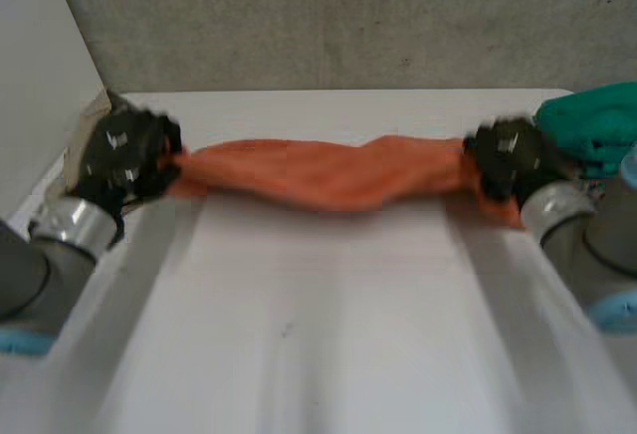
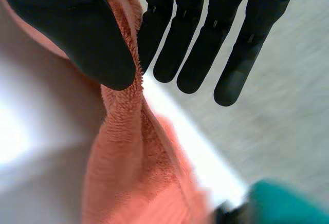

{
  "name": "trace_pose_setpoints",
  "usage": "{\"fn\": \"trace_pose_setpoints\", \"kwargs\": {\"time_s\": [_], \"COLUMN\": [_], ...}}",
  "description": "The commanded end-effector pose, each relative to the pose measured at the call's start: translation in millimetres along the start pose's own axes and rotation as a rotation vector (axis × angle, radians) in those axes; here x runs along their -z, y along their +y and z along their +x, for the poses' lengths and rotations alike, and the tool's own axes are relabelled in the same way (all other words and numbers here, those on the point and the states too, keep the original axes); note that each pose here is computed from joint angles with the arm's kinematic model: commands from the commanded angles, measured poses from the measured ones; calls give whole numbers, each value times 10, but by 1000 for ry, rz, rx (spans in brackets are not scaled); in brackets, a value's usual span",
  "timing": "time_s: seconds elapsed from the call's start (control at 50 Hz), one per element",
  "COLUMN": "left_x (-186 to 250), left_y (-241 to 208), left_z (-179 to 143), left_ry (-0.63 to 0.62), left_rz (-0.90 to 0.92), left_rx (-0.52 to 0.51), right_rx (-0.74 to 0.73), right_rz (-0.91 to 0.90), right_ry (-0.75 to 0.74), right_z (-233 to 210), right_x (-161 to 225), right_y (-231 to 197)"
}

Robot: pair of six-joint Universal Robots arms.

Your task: Fold the laundry.

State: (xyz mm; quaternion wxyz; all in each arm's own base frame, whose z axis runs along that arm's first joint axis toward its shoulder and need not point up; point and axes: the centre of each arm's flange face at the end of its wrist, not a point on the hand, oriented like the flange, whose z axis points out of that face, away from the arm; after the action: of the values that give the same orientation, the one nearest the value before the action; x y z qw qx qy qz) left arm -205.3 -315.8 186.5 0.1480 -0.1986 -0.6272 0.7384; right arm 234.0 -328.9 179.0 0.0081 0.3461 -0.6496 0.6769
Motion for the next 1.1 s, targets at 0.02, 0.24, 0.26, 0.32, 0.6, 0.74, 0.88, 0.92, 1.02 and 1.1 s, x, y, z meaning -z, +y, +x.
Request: {"fn": "trace_pose_setpoints", "kwargs": {"time_s": [0.02,0.24,0.26,0.32,0.6,0.74,0.88,0.92,1.02,1.1], "left_x": [276,404,408,425,435,422,402,398,404,438], "left_y": [235,10,-8,-53,-160,-144,-153,-167,-317,-527], "left_z": [7,-27,-23,-43,-101,-120,-134,-137,-186,-295], "left_ry": [4,-7,-4,-11,-33,-39,-39,-39,-52,-85], "left_rz": [-111,-130,-129,-126,-96,-98,-95,-93,-69,-49], "left_rx": [45,73,72,77,118,120,119,117,105,85], "right_rx": [-38,-50,-48,-28,154,57,-123,-166,-182,-116], "right_rz": [-148,-236,-241,-266,-426,-491,-513,-491,-422,-339], "right_ry": [-118,-128,-128,-141,-167,-163,-165,-119,-5,52], "right_z": [-214,116,156,273,503,461,384,478,752,999], "right_x": [199,201,199,182,-101,-248,-285,-314,-185,58], "right_y": [331,82,46,-53,223,548,755,771,517,136]}}
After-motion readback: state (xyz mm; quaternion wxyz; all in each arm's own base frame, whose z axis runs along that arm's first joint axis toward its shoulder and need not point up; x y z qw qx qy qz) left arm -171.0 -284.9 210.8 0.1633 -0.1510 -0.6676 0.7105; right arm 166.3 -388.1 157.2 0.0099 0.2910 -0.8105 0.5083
